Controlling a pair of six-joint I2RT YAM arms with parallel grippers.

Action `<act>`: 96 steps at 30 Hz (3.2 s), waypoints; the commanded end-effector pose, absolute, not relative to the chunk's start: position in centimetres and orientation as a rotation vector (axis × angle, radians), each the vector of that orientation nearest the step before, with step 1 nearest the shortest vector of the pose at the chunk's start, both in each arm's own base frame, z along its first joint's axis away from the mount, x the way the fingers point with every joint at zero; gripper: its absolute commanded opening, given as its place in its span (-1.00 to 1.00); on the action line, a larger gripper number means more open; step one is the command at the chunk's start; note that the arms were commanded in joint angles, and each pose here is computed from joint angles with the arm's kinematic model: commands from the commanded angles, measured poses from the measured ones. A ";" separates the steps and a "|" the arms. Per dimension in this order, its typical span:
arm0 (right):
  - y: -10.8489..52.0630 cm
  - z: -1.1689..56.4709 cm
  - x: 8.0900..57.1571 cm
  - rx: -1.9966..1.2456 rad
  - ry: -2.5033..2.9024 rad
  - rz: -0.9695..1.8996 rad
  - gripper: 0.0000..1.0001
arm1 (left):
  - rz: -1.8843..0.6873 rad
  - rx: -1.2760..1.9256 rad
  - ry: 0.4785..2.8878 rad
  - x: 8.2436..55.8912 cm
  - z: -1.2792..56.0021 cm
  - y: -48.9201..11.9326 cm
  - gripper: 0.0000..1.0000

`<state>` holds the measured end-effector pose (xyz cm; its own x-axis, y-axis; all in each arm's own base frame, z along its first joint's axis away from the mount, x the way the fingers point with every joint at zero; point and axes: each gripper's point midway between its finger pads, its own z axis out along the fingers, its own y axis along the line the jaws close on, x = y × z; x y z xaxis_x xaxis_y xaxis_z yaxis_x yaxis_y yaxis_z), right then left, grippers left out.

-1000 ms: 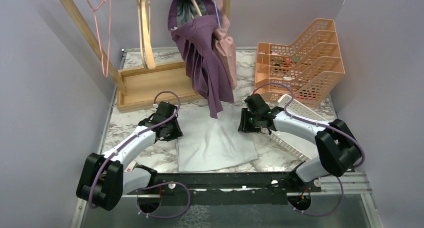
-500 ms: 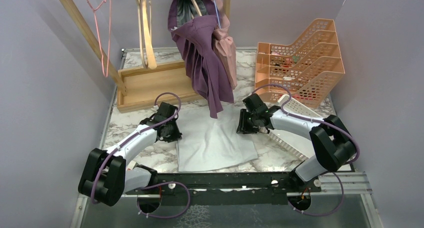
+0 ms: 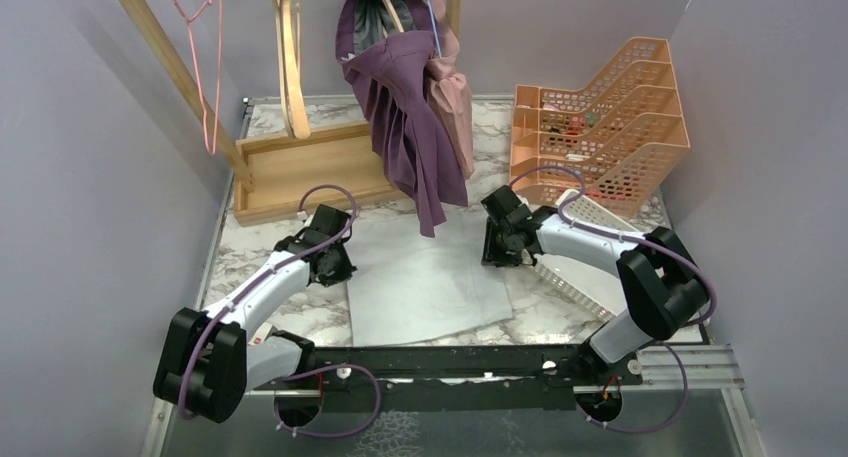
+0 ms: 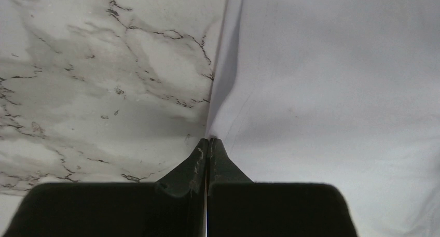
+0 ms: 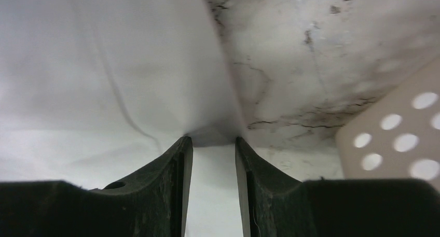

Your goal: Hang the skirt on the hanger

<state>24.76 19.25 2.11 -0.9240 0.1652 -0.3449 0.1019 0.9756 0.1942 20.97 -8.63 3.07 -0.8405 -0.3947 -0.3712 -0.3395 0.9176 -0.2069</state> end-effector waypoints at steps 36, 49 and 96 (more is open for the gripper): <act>21.2 16.8 24.2 -0.022 2.363 0.681 0.05 | 0.603 -0.351 1.528 30.4 48.5 5.9 0.48; 21.8 16.4 24.0 -0.016 2.386 0.718 0.04 | 0.373 -0.413 1.617 38.3 48.3 10.9 0.58; 22.5 18.5 24.9 -0.069 2.334 0.732 0.03 | -0.093 -0.235 1.575 34.5 49.8 7.2 -1.00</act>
<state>24.52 21.90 15.50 -0.8006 0.1544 -0.5789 -0.1736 0.8650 0.4708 38.01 8.95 49.21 -0.0201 -0.1811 -0.9833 -0.1171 0.9771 -0.1776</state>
